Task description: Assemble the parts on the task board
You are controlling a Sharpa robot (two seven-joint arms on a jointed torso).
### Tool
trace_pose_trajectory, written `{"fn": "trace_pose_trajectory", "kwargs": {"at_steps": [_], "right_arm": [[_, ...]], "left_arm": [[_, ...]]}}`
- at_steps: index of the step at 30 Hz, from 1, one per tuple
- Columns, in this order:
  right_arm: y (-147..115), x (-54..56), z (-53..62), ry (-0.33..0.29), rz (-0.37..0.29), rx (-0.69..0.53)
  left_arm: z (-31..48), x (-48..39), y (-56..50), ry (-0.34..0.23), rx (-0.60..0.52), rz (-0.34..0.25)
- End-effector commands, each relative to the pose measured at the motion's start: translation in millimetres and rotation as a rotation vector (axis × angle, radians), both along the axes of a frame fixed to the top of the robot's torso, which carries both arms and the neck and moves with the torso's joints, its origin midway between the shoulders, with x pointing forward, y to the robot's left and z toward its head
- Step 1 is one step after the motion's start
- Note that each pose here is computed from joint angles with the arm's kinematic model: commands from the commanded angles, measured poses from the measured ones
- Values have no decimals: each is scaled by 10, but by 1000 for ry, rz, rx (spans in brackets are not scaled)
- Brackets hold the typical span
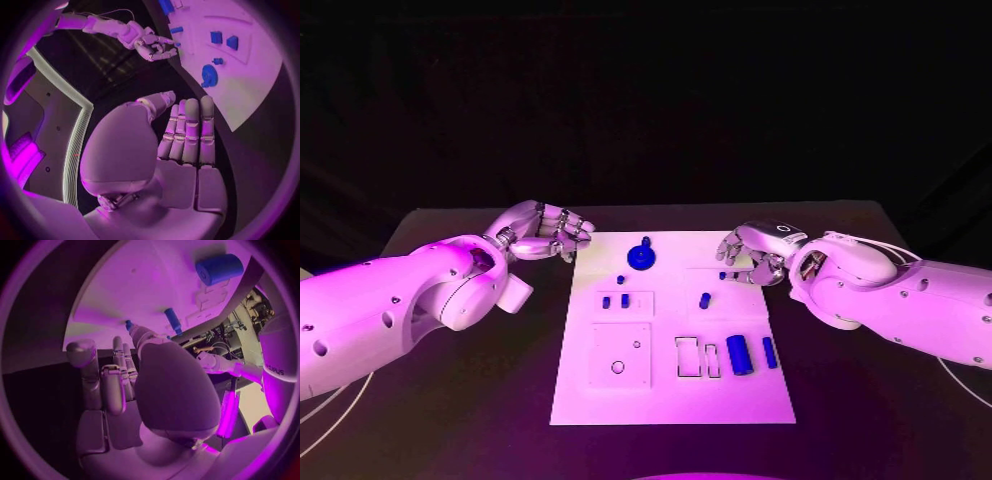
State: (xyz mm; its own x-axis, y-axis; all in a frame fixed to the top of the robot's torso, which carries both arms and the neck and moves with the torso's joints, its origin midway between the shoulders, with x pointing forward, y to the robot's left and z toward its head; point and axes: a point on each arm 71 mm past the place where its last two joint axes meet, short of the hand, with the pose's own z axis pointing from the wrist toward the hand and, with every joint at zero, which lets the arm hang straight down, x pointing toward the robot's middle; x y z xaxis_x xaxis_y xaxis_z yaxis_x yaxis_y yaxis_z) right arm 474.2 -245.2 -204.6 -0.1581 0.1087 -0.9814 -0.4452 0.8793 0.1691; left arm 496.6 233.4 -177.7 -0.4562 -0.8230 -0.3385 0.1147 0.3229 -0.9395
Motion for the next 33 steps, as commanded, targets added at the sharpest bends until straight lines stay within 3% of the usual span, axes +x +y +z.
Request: {"fn": "trace_pose_trajectory", "kwargs": {"at_steps": [1,9,33], "right_arm": [[26,-16,-27,-18,15,-76],[78,-28,-99,-4,23,-97],[204,-22,-250,44,36,-139]], "left_arm": [[40,-5,27,5,-123,29],[46,-13,85,16,-161,50],[53,-22,110,22,-183,61]]}}
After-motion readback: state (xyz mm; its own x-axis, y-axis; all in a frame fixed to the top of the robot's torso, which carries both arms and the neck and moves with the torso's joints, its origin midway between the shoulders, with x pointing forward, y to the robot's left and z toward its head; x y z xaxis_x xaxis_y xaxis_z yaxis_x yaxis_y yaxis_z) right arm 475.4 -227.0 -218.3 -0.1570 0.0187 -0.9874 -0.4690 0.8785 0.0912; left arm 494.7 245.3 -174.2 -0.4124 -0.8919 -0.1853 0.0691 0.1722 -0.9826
